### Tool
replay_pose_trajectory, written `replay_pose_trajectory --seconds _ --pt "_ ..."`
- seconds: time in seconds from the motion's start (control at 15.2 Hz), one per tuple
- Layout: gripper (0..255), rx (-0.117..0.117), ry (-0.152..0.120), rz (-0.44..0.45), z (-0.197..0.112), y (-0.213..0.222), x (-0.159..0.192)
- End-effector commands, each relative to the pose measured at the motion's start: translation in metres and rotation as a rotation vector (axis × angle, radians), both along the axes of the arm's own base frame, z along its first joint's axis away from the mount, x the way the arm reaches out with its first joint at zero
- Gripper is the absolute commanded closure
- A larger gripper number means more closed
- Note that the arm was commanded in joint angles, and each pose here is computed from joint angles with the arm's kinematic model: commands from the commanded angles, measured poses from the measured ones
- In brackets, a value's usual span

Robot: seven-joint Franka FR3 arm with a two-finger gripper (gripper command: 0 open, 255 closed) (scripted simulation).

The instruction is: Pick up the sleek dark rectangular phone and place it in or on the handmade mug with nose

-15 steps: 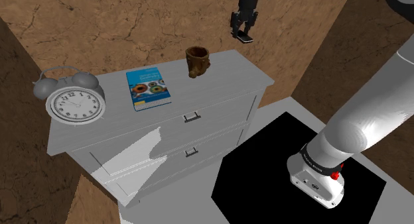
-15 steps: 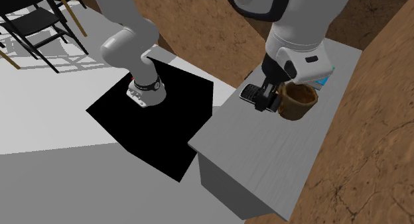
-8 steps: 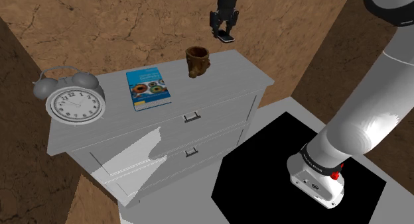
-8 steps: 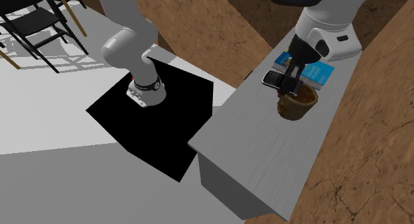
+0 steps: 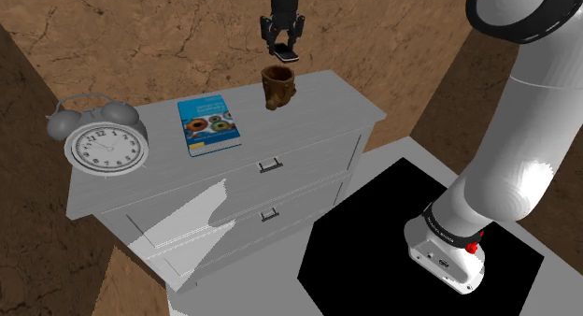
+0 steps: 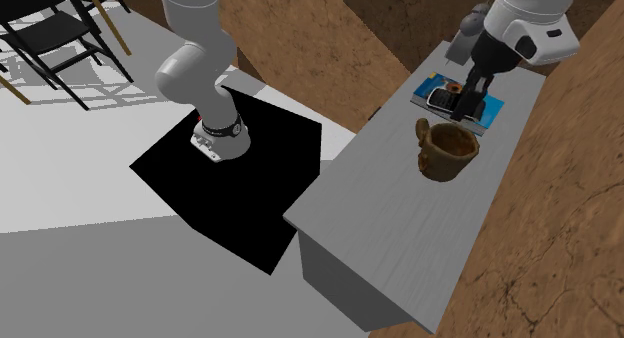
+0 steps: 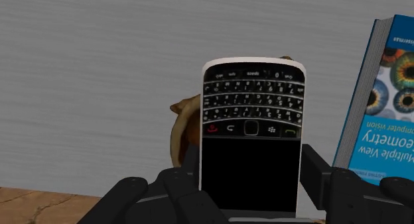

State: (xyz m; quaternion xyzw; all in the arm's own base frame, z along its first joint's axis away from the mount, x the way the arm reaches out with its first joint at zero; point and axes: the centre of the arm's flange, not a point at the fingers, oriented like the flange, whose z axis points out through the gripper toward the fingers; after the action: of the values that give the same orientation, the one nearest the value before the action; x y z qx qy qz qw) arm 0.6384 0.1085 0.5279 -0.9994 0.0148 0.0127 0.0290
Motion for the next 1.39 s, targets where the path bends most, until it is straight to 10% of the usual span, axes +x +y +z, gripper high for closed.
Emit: replay_pose_trajectory --seconds 0.0,1.32 --pt "255 0.0 -0.001 -0.001 -0.003 0.007 0.005" --pt "255 0.0 -0.001 -0.001 -0.074 0.007 0.005"
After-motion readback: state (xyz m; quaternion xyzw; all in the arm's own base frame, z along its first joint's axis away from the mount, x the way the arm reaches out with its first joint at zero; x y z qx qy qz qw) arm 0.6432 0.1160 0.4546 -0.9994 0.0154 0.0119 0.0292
